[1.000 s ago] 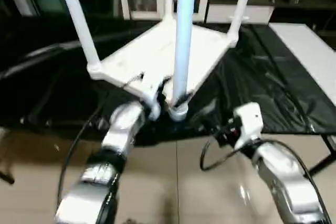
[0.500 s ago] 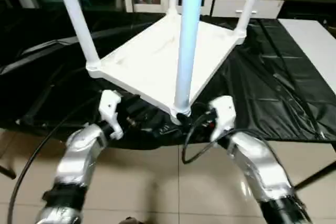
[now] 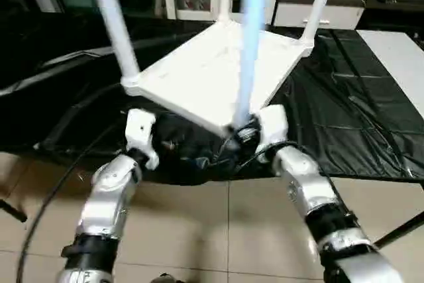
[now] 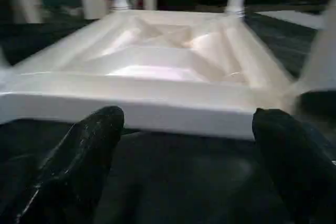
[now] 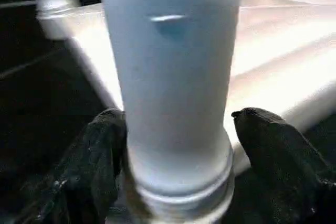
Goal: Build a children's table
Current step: Rotate table base
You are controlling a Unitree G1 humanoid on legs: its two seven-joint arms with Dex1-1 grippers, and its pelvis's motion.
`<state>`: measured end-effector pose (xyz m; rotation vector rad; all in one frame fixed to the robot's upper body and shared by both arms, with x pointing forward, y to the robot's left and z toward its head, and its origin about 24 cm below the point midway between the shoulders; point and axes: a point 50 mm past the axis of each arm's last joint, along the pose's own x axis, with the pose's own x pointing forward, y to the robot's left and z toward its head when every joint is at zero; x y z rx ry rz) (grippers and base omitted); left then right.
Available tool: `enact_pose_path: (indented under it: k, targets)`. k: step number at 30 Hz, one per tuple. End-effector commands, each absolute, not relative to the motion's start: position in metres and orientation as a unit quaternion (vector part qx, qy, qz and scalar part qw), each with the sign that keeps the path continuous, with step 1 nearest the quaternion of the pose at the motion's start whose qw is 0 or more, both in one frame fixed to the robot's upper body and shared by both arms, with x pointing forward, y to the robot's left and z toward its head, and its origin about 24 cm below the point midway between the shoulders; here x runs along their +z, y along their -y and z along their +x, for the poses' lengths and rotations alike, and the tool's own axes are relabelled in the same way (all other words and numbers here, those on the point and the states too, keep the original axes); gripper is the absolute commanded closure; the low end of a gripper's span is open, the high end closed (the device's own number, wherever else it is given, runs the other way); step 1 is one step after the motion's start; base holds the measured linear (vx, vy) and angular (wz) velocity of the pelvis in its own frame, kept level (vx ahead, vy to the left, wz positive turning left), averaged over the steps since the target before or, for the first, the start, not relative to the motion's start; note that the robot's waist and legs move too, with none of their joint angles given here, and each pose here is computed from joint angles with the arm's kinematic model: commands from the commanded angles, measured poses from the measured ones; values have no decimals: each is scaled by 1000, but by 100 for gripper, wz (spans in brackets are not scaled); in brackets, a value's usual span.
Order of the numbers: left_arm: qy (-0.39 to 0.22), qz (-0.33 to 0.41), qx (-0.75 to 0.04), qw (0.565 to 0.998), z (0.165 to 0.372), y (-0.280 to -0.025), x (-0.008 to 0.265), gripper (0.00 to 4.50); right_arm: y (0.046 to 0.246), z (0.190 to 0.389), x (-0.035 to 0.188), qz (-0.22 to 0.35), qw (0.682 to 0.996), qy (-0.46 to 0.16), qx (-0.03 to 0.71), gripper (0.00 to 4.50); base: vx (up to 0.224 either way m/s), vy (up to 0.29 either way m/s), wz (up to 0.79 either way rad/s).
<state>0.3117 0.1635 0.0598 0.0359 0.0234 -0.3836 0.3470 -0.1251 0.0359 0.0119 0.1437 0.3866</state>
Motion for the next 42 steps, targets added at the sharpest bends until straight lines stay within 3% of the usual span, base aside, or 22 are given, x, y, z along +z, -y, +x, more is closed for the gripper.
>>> enact_pose_path:
  k: [1,4,8,12,15,18,25,31,42]
  targets:
    - [-2,35,-173,984,310,-162,61,2,152,348,32,-9,991,-62,119,87,0,0,0]
    - [0,44,-156,987,307,-160,59,2,166,345,33,11,995,-32,91,87,0,0,0]
    - [10,41,-147,988,300,-152,60,2,162,335,36,36,986,-8,165,87,0,0,0]
    - [32,35,-155,987,291,-140,66,2,158,300,29,33,972,-47,230,87,0,0,0]
    - [45,25,-154,987,285,-138,68,2,160,279,29,9,975,-42,219,87,55,0,-1]
    - [36,27,-132,990,280,-137,64,2,168,256,37,16,989,-13,144,87,0,0,0]
    - [43,35,-122,991,291,-138,69,2,169,250,57,54,995,23,81,87,8,0,-1]
    - [49,49,-132,989,295,-140,74,2,168,254,67,55,995,30,83,87,91,7,-8]
    - [48,50,-130,989,298,-142,73,2,172,256,65,42,992,2,117,87,140,-1,6]
